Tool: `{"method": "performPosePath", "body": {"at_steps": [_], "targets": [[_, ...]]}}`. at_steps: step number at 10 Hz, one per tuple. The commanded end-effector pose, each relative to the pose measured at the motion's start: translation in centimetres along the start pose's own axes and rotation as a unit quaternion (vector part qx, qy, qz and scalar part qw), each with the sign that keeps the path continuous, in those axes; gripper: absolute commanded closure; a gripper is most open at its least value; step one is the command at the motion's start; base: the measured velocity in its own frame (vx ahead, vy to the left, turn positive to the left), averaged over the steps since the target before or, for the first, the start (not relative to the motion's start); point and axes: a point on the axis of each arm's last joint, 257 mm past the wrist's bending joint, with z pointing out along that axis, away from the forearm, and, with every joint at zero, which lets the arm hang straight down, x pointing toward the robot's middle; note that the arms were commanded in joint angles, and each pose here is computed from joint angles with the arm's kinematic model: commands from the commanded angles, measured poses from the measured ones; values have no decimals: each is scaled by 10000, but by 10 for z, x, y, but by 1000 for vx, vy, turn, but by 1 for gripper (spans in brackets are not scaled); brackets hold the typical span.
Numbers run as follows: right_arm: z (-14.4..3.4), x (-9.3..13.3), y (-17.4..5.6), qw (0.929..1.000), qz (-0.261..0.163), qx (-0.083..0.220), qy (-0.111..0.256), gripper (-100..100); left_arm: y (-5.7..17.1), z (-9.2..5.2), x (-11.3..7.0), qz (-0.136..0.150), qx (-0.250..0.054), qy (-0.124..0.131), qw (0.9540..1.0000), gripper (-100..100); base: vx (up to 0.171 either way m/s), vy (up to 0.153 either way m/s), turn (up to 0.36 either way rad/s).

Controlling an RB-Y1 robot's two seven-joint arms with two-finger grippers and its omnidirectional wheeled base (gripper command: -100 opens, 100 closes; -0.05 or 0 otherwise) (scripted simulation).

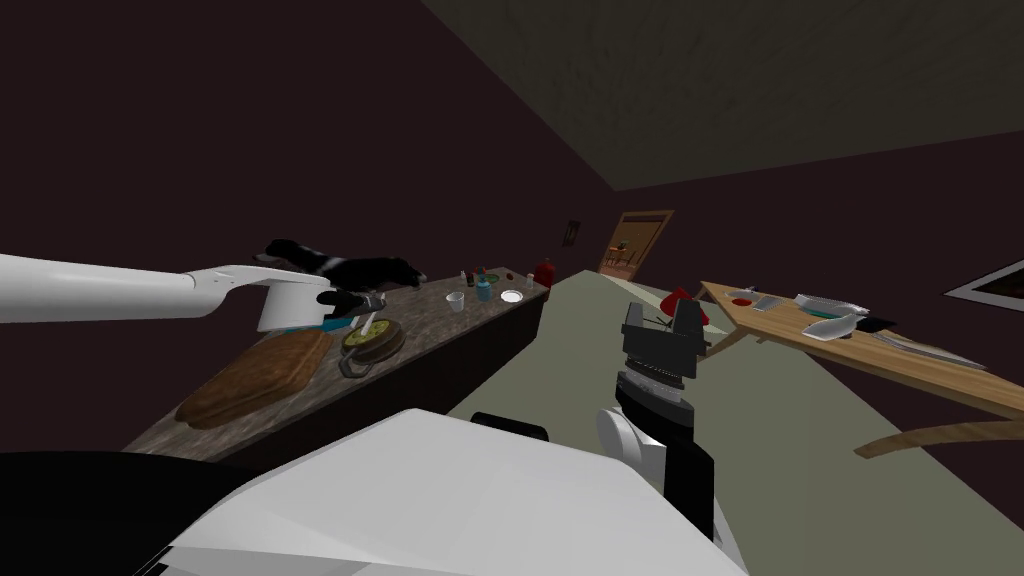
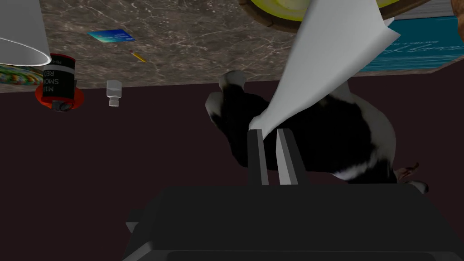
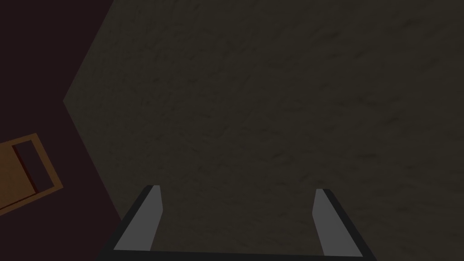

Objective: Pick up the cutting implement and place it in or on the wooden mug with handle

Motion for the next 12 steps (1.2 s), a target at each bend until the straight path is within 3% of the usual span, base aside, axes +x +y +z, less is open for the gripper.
{"method": "performPosePath", "body": {"at_steps": [1,6,7,8,12], "targets": [[0,0,0,10000,0,0,0,0,0,-5,11,-17,-58,137,9999,100,-18,46,46],[0,0,0,10000,0,0,0,0,-1,-22,44,-85,-226,529,9983,100,-21,48,49],[0,0,0,10000,0,0,0,0,-1,-19,39,-77,-191,475,9987,100,-9,19,9],[0,0,0,10000,0,0,0,0,0,-20,40,-75,-203,489,9986,-100,0,0,0],[0,0,0,10000,0,0,0,0,0,-20,40,-75,-203,488,9986,-100,0,0,0]]}}
